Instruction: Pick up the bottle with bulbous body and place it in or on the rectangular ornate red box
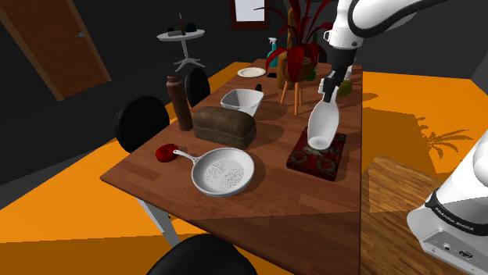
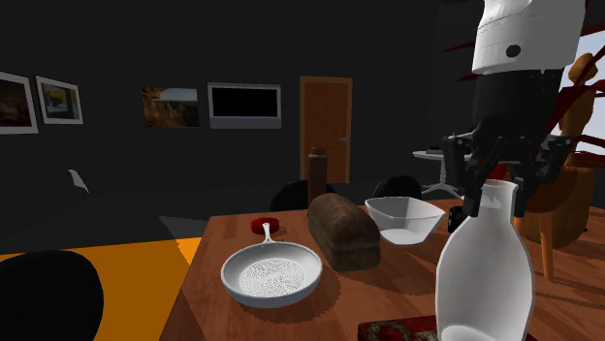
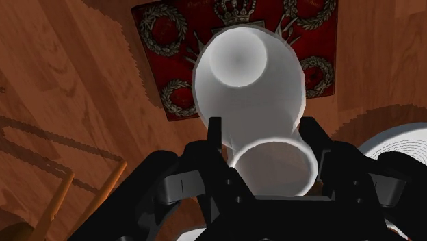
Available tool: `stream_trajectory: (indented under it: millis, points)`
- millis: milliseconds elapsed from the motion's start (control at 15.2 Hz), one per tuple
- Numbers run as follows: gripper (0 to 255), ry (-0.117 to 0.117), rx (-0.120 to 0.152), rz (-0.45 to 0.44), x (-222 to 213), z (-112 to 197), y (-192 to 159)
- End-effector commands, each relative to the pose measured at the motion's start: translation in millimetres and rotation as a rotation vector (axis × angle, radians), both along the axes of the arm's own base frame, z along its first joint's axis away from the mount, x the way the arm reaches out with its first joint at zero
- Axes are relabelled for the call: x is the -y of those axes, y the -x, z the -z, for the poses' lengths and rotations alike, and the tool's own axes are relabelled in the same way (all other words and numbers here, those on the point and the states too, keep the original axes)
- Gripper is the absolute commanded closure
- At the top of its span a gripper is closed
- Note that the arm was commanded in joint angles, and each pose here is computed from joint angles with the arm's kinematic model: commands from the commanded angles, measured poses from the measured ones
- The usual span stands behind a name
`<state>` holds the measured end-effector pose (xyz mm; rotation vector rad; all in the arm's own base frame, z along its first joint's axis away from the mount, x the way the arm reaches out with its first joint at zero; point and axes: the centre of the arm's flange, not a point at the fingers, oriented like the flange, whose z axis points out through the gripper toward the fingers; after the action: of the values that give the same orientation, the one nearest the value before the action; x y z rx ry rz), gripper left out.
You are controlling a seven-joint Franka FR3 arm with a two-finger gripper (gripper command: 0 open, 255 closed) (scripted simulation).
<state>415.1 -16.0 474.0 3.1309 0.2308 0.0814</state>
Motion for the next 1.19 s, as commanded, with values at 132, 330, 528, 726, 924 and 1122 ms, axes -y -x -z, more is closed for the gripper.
stream_trajectory:
  millis: [132,330,528,726,924,1122]
  points:
    - [255,0.000,0.001,0.000,0.0,0.0,0.0]
    - [0,0.000,0.001,0.000,0.1,-0.1,0.0]
    - [0,0.000,0.001,0.000,0.1,-0.1,0.0]
    - [0,0.000,0.001,0.000,0.1,-39.6,2.1]
    - [0,0.000,0.001,0.000,0.2,-50.0,2.7]
    - [0,0.000,0.001,0.000,0.2,-50.0,2.6]
